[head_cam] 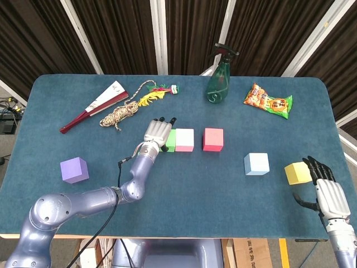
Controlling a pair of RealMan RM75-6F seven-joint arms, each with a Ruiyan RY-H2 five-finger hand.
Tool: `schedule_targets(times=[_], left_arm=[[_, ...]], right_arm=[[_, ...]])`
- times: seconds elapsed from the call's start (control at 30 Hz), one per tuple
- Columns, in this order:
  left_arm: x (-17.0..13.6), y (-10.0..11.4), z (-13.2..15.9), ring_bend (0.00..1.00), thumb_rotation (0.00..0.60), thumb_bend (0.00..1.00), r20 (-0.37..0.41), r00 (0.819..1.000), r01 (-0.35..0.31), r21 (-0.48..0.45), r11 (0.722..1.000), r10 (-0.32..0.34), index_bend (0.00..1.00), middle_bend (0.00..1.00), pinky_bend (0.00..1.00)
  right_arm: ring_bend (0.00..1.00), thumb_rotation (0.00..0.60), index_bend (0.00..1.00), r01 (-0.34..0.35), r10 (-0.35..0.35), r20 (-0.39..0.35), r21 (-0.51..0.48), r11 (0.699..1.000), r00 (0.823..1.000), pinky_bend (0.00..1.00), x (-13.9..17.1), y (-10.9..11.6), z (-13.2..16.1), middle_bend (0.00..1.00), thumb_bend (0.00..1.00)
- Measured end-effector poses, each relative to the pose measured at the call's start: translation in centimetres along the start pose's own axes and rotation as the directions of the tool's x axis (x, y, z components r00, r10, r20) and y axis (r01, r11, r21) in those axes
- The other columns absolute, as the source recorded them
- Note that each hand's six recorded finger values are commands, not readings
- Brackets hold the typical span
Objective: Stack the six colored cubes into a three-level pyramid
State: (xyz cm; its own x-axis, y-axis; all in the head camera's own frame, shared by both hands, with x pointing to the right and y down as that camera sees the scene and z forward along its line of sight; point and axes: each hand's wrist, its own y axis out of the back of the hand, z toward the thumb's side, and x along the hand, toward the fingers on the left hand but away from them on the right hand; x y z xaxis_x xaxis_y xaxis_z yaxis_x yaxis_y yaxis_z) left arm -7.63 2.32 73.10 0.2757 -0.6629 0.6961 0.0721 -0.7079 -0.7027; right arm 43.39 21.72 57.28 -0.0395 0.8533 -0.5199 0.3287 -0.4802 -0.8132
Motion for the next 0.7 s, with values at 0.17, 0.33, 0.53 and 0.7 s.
schedule_targets(times=[0.17,0.33,0.53,0.7], left_arm=[[0.0,-0.4,0.0,0.12,0.600,0.24,-0.001,1.000,0.009,0.004,1.000,-0.009,0.04,0.27,0.20],[0.0,-0.7,-0.3,0.07,0.600,0.15,-0.009,1.000,0.018,0.020,1.000,-0.018,0.00,0.09,0.16],[-0.1,-0.6,-0.8,0.04,0.600,0.14,-0.021,0.999,0.027,0.020,0.999,-0.026,0.00,0.01,0.14],[-0.3,-0.2,-1.2,0.03,0.600,0.14,-0.025,1.000,0.018,0.013,1.000,-0.018,0.00,0.00,0.12]], right_arm=[[0.00,0.600,0.00,-0.001,0.001,0.002,0.000,1.000,1.000,0.00,0.0,0.0,0.0,0.00,0.31],[0.00,0.600,0.00,-0.001,0.001,0.004,-0.001,1.000,1.000,0.00,0.0,0.0,-0.1,0.00,0.30],[0.00,0.600,0.00,0.000,0.000,0.004,-0.001,1.000,1.000,0.00,0.0,0.0,0.0,0.00,0.30],[0.00,0.600,0.00,0.004,-0.004,0.005,-0.002,1.000,1.000,0.00,0.1,0.0,-0.1,0.00,0.30]])
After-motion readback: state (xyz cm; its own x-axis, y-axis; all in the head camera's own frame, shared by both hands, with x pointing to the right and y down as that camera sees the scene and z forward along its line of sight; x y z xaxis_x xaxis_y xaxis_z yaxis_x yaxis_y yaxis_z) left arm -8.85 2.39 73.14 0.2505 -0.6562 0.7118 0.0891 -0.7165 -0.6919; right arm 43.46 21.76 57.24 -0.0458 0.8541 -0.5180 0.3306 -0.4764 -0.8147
